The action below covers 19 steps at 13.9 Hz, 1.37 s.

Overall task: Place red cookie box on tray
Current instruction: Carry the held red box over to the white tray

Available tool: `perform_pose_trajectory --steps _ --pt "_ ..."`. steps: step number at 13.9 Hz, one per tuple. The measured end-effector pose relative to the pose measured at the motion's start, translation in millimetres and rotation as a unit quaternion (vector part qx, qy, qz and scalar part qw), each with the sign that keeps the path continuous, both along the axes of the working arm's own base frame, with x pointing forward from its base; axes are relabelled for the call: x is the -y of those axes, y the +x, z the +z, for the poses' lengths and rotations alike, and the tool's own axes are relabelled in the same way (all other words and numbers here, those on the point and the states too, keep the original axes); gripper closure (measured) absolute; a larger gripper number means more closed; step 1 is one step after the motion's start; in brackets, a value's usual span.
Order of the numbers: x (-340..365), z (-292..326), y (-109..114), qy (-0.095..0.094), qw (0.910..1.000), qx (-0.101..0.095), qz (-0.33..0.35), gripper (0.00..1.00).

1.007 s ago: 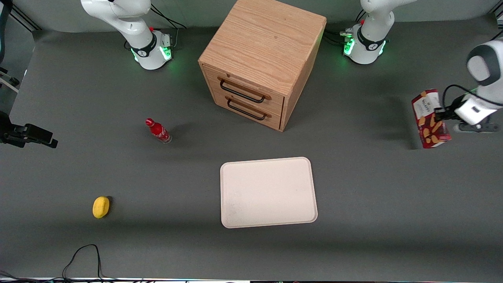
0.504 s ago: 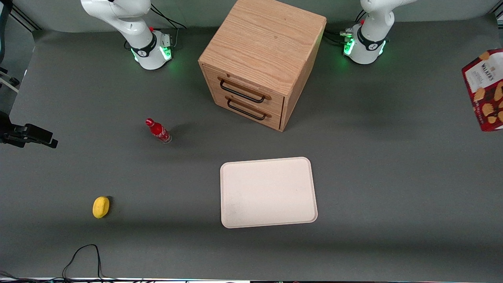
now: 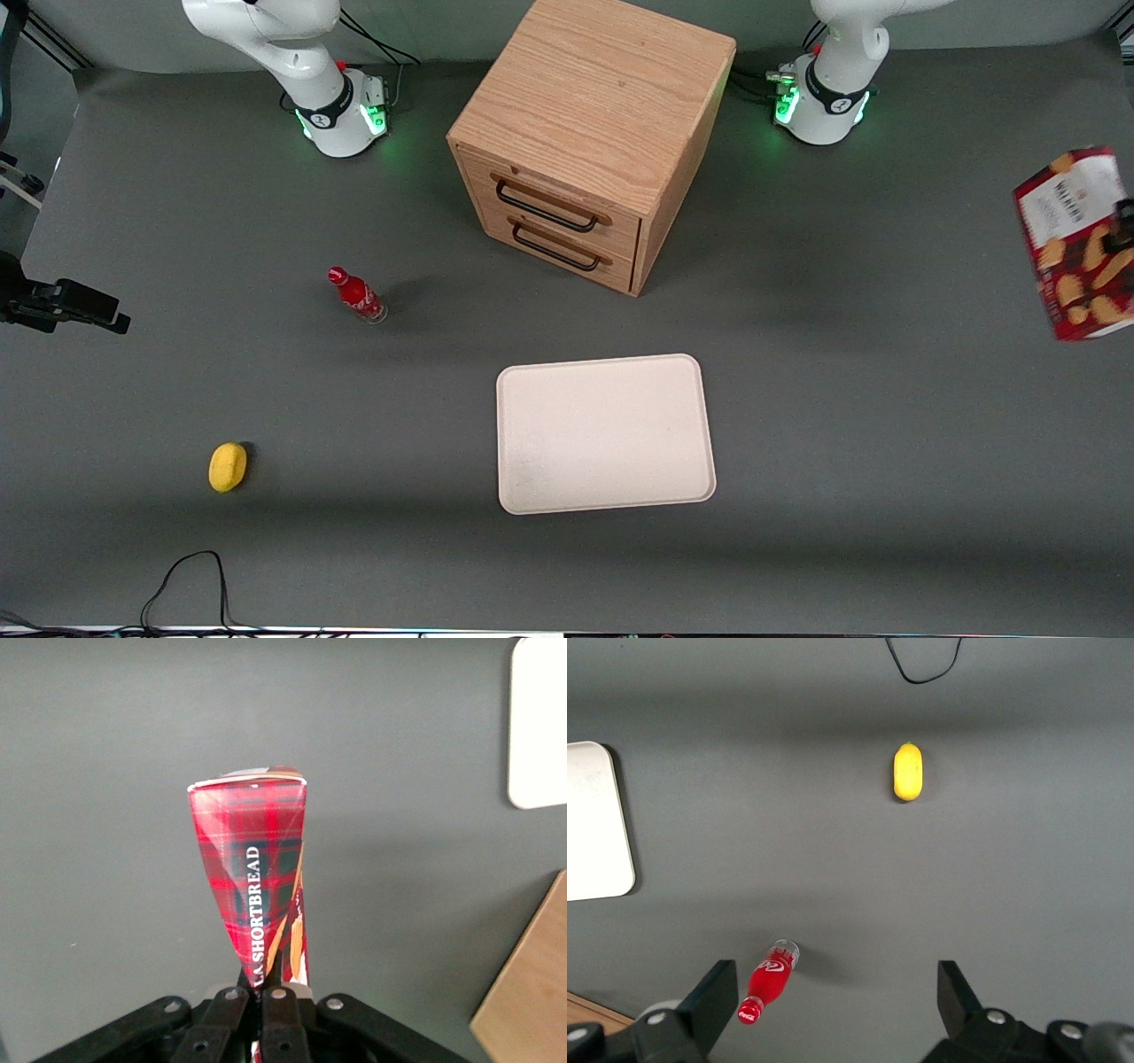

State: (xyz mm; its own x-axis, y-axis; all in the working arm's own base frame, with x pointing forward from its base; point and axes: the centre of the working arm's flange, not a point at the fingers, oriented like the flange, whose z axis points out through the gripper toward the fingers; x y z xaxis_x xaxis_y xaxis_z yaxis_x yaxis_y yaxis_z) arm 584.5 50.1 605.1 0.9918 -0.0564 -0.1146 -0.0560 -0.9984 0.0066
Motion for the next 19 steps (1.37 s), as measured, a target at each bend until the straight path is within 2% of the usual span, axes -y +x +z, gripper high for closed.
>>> perform_pose_trajectory --steps 2,4,6,8,10,12,16,19 --pt "64.5 -11.0 31.0 0.007 0.9999 -0.001 0.012 0.98" --pt "131.9 -22.9 49.4 0.013 0.9998 0.002 0.017 0.98" --pt "197.7 -36.0 55.6 0.018 0.9996 0.003 0.020 0.98" --pt "256.1 -45.5 56.8 0.020 0.9988 0.017 0.040 0.98" --pt "308.4 -51.0 55.6 0.009 0.9973 0.040 0.061 0.98" --pt "341.8 -54.0 54.3 -0.010 0.9956 0.053 0.077 0.98" --pt "363.9 -68.2 61.5 -0.023 0.9948 0.063 0.077 0.98" --pt "374.3 -115.7 79.8 -0.024 0.9948 0.061 0.077 0.98"
